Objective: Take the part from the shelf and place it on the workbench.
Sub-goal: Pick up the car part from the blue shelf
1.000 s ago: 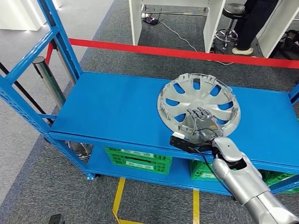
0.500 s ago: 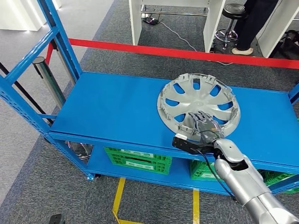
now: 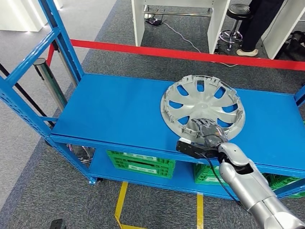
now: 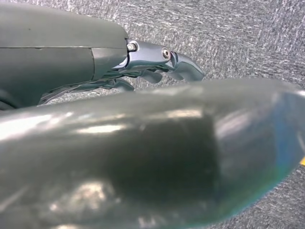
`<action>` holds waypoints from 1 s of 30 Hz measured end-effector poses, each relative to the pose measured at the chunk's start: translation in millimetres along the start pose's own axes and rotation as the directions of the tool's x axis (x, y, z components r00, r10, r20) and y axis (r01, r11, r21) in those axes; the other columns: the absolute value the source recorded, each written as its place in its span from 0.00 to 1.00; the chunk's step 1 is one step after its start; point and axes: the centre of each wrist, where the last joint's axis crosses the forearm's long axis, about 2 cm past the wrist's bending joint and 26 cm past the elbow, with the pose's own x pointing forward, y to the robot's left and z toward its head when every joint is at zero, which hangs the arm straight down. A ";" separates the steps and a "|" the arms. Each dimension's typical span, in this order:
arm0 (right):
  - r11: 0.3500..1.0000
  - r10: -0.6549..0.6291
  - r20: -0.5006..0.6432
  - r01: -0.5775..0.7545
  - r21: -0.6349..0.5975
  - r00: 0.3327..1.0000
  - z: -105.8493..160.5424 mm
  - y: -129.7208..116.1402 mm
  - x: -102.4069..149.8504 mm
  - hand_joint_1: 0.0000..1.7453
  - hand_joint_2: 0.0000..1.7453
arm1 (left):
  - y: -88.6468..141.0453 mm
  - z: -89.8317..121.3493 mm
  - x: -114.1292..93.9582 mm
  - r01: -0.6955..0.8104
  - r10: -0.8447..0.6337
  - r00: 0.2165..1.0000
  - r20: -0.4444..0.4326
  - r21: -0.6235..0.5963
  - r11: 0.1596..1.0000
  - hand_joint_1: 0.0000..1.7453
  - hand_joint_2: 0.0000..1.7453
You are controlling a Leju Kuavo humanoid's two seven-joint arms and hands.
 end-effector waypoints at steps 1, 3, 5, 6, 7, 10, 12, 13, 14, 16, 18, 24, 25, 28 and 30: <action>1.000 -0.002 0.000 0.002 0.003 1.000 0.2 0.9 -0.1 1.00 1.00 | 0.3 0.0 0.0 0.000 0.000 1.000 0.000 0.001 1.000 0.00 0.00; 1.000 -0.006 0.000 0.006 0.010 1.000 0.6 2.4 -0.3 1.00 1.00 | 0.7 0.0 0.1 -0.001 0.001 1.000 0.000 0.002 1.000 0.00 0.00; 1.000 -0.013 0.001 0.013 0.015 1.000 0.8 3.2 -0.5 1.00 1.00 | 1.2 -0.1 0.1 -0.001 0.001 1.000 0.000 0.003 1.000 0.00 0.00; 1.000 -0.017 0.002 0.017 0.017 1.000 0.8 3.2 -0.6 1.00 1.00 | 1.5 -0.1 0.1 -0.001 0.001 1.000 0.000 0.003 1.000 0.00 0.00; 1.000 -0.021 0.005 0.021 0.018 1.000 0.7 3.0 -0.7 1.00 1.00 | 1.9 -0.1 0.2 -0.001 0.001 1.000 0.000 0.004 1.000 0.00 0.00; 0.999 -0.030 0.014 0.030 0.021 0.999 0.3 2.0 -1.0 1.00 1.00 | 2.9 -0.3 0.5 -0.001 0.001 1.000 0.001 0.006 1.000 0.00 0.00; 0.999 -0.032 0.017 0.032 0.023 0.999 0.2 1.9 -0.9 1.00 1.00 | 3.4 -0.3 0.5 -0.001 0.001 1.000 0.001 0.007 1.000 0.00 0.00; 0.999 -0.033 0.018 0.032 0.024 0.999 0.2 1.9 -0.9 1.00 1.00 | 3.5 -0.3 0.5 -0.001 0.001 1.000 0.001 0.007 1.000 0.00 0.00; 0.999 -0.033 0.018 0.033 0.025 0.999 0.2 2.0 -0.9 1.00 1.00 | 3.5 -0.3 0.5 -0.001 0.001 1.000 0.001 0.007 1.000 0.00 0.00; 0.999 -0.036 0.019 0.036 0.026 0.999 0.2 2.0 -0.8 1.00 1.00 | 3.6 -0.3 0.4 -0.001 0.001 1.000 0.001 0.007 1.000 0.00 0.00; 0.999 -0.042 0.021 0.041 0.028 0.999 0.3 2.0 -0.7 1.00 1.00 | 3.7 -0.2 0.3 -0.001 0.001 1.000 0.000 0.008 1.000 0.00 0.00; 0.998 -0.027 0.050 0.029 -0.052 0.998 4.0 2.7 5.9 1.00 1.00 | 3.8 -0.2 0.3 -0.002 0.002 1.000 0.001 0.008 1.000 0.00 0.00; 0.995 -0.003 0.058 0.008 -0.097 0.998 6.4 3.6 9.3 1.00 1.00 | 3.8 -0.2 0.2 -0.002 0.002 1.000 0.002 0.009 1.000 0.00 0.00; 0.961 0.100 0.088 -0.074 -0.267 0.991 17.8 7.9 24.4 1.00 1.00 | 3.7 -0.1 0.0 -0.004 0.004 1.000 0.012 0.014 1.000 0.00 0.00; 0.920 0.164 0.104 -0.114 -0.375 0.981 25.4 7.8 34.8 1.00 1.00 | 3.7 -0.1 0.0 -0.005 0.005 1.000 0.023 0.018 1.000 0.00 0.00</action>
